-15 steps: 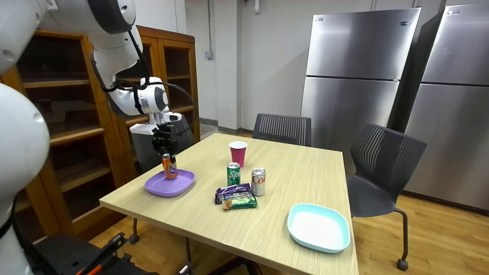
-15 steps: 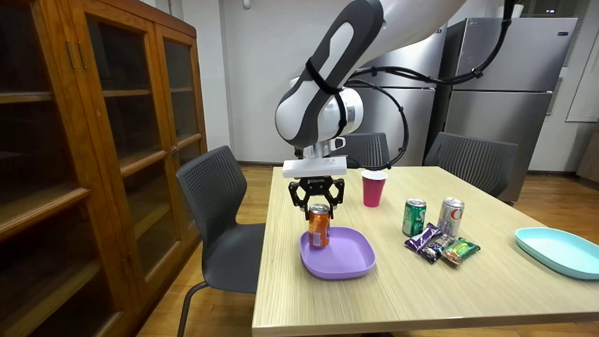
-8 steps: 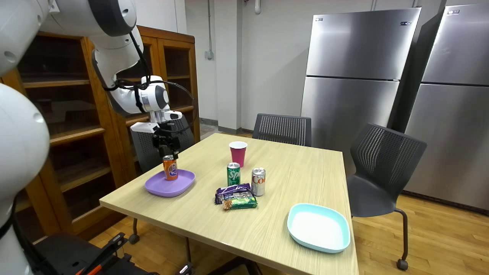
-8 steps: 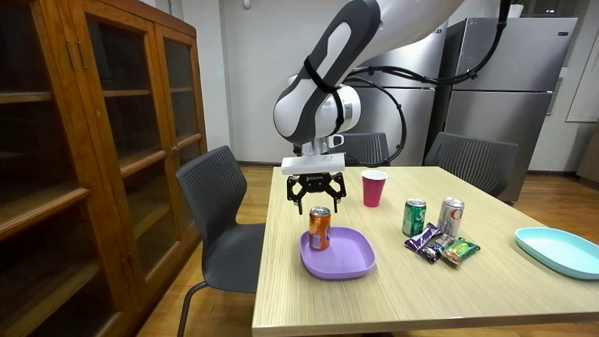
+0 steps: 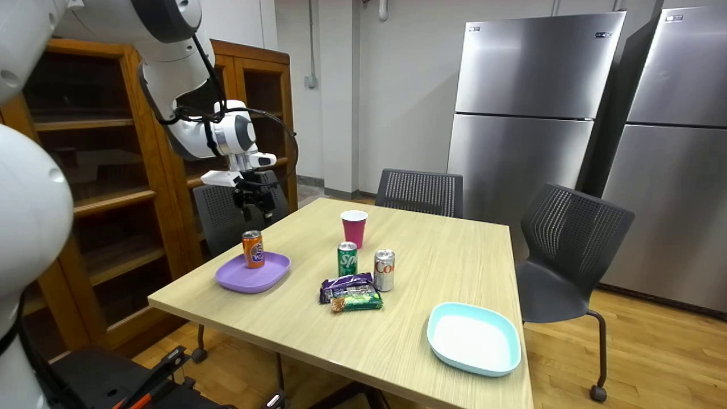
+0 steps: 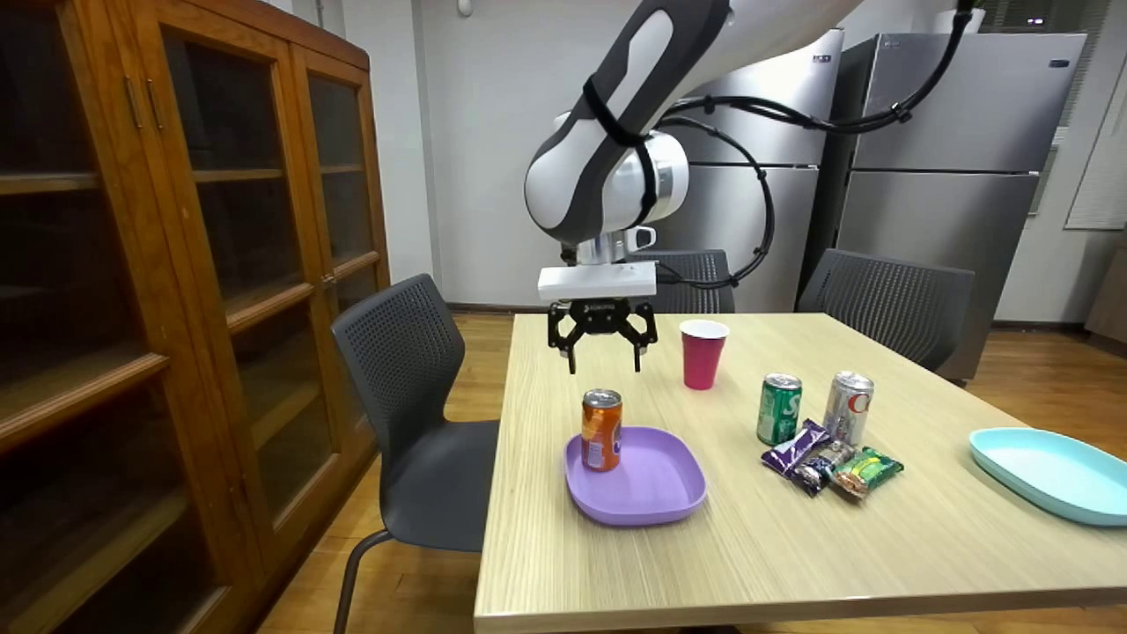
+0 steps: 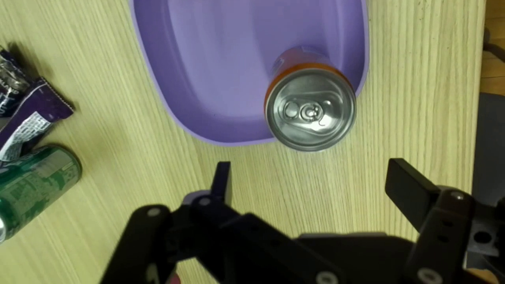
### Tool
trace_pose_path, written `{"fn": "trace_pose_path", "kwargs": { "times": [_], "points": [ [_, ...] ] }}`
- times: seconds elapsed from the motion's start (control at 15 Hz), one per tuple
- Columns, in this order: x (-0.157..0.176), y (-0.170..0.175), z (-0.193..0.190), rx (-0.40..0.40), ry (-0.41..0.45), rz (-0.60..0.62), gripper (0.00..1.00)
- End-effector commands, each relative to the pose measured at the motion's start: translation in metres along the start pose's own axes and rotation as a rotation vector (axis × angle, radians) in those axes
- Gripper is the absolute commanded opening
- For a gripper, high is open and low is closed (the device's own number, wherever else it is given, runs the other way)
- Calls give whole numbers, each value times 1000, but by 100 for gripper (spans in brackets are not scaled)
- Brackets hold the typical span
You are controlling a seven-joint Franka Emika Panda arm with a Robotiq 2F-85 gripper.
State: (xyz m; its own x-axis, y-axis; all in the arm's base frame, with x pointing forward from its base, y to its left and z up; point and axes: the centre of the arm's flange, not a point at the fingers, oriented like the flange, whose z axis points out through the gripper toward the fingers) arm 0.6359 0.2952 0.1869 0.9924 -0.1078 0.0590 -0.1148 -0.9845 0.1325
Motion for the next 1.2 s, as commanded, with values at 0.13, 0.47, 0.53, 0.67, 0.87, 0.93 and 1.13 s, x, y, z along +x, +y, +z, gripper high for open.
{"fn": "trace_pose_path", "kwargs": {
  "times": [0.13,0.47,0.53,0.67,0.87,0.93,1.13],
  "points": [
    [-2,39,-40,19,42,27,100],
    [-1,82,-56,28,61,78,100],
    [-1,92,-57,29,62,89,100],
    [-1,111,-58,32,60,111,100],
    [-2,140,-54,33,58,145,100],
    [-3,149,-52,35,54,157,100],
    [-6,176,-41,44,42,187,100]
  ]
}}
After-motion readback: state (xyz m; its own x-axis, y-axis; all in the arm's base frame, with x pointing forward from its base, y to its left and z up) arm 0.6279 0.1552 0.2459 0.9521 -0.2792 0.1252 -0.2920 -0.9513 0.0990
